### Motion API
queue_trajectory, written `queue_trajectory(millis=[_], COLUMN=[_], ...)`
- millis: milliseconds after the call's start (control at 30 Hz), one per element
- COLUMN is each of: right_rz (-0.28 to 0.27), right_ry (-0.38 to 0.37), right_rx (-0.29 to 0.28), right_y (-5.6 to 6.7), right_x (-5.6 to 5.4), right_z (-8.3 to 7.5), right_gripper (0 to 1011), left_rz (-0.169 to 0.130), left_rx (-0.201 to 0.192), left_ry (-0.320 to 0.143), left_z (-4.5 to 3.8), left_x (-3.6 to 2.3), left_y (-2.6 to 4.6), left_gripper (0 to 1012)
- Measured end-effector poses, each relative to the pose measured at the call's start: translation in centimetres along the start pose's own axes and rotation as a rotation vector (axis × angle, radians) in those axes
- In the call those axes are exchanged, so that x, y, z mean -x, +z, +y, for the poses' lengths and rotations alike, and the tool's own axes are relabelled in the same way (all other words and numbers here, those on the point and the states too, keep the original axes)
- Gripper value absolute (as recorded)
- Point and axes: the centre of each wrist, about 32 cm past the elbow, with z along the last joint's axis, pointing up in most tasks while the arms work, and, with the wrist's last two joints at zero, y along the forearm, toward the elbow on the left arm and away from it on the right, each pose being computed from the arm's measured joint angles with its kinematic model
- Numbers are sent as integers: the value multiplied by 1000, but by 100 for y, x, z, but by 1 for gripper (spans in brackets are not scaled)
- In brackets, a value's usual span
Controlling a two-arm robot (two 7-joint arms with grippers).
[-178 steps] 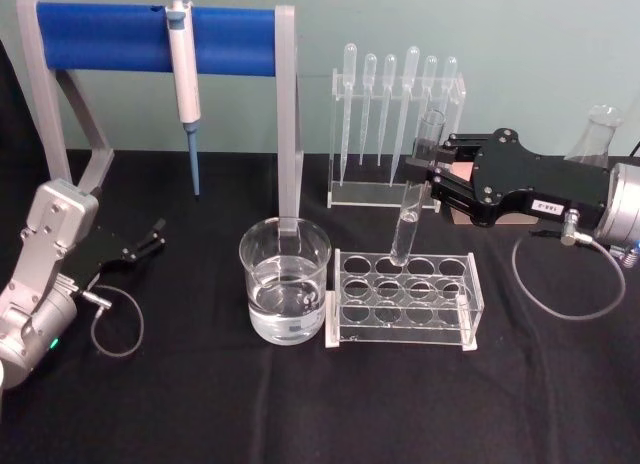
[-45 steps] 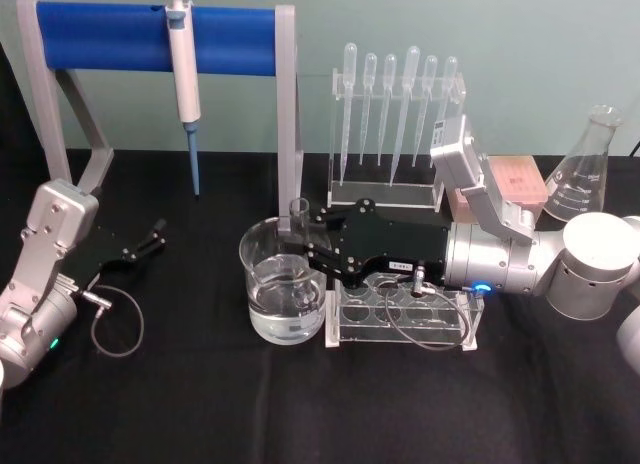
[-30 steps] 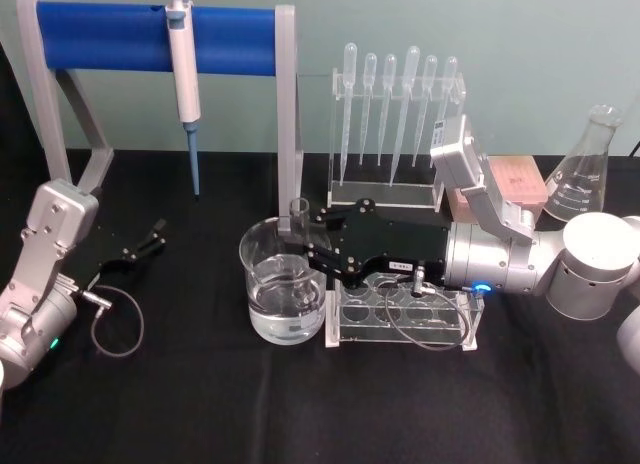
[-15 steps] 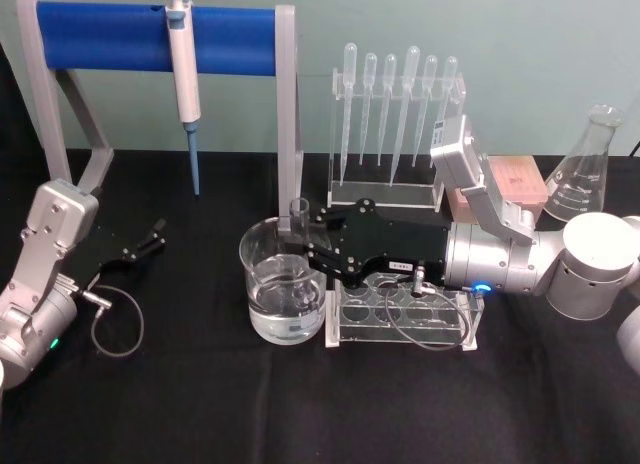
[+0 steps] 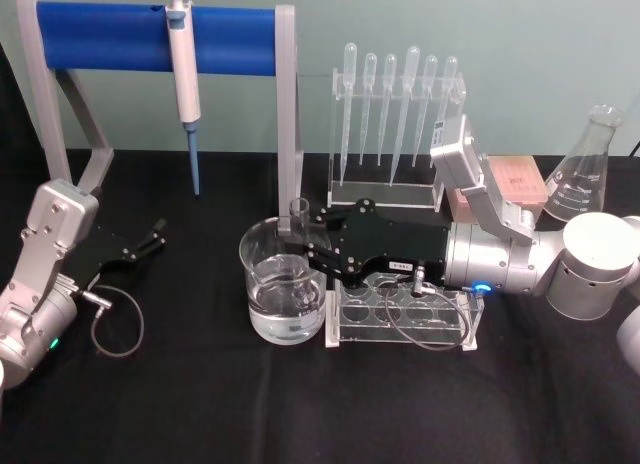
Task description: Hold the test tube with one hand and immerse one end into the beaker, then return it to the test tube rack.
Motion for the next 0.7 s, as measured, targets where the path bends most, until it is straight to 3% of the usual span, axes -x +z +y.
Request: queue_trajectory(millis=[700], right_rz=[0], right_ry=[0], right_rx=[0], right_y=[0], right_x=[0], right_z=[0], right_gripper=[241], left_rz=[0], left_rx=[0], left_ry=[0], left_z=[0], left_x=[0], left_y=[0], left_gripper=[1000])
